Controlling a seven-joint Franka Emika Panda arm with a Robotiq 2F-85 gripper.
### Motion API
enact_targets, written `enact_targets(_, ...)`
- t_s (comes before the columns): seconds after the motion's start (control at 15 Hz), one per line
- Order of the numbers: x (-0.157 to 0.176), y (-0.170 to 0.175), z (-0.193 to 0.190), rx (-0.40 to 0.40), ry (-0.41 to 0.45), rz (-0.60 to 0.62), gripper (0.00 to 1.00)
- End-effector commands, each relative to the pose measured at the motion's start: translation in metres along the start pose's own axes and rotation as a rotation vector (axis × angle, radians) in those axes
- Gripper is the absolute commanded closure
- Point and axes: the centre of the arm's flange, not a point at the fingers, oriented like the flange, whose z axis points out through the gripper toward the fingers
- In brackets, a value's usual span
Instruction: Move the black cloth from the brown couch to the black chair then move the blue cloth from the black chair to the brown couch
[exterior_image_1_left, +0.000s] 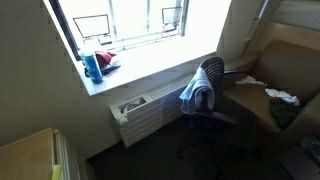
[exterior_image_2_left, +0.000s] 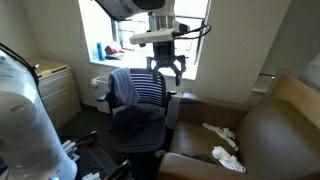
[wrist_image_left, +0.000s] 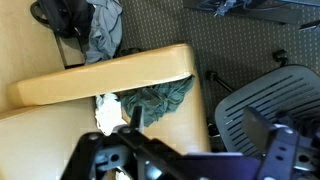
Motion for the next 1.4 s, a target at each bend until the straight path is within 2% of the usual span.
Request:
enact_targets(0.0, 0.000, 0.000, 0.000, 0.000, 0.000, 0.000, 0.00)
enact_targets(0.07, 0.006, -0.007, 0.016, 0.012, -0.017, 0.050, 0.00)
enact_targets(0.13, 0.017, -0.013, 0.035, 0.019, -0.018, 0.161, 0.00)
enact_targets(0.2, 0.031, -0.023, 0.065, 0.025, -0.017, 0.219, 0.00)
enact_targets(0.47, 0.074, -0.052, 0.117, 0.029, 0.158, 0.425, 0.00)
enact_targets(0.6, 0.110, -0.051, 0.133, 0.037, 0.249, 0.512, 0.00)
enact_targets(0.73, 0.136, -0.039, 0.159, 0.000, 0.310, 0.614, 0.00)
enact_targets(0.8, 0.137, -0.033, 0.163, -0.024, 0.231, 0.652, 0.00)
enact_targets(0.87, 0.105, -0.047, 0.134, 0.031, 0.274, 0.577, 0.00)
enact_targets(1.07, 0.121, -0.025, 0.162, 0.001, 0.242, 0.639, 0.00)
enact_targets(1.2, 0.125, -0.025, 0.165, -0.015, 0.260, 0.643, 0.00)
enact_targets(1.33, 0.147, -0.025, 0.189, 0.005, 0.209, 0.761, 0.00)
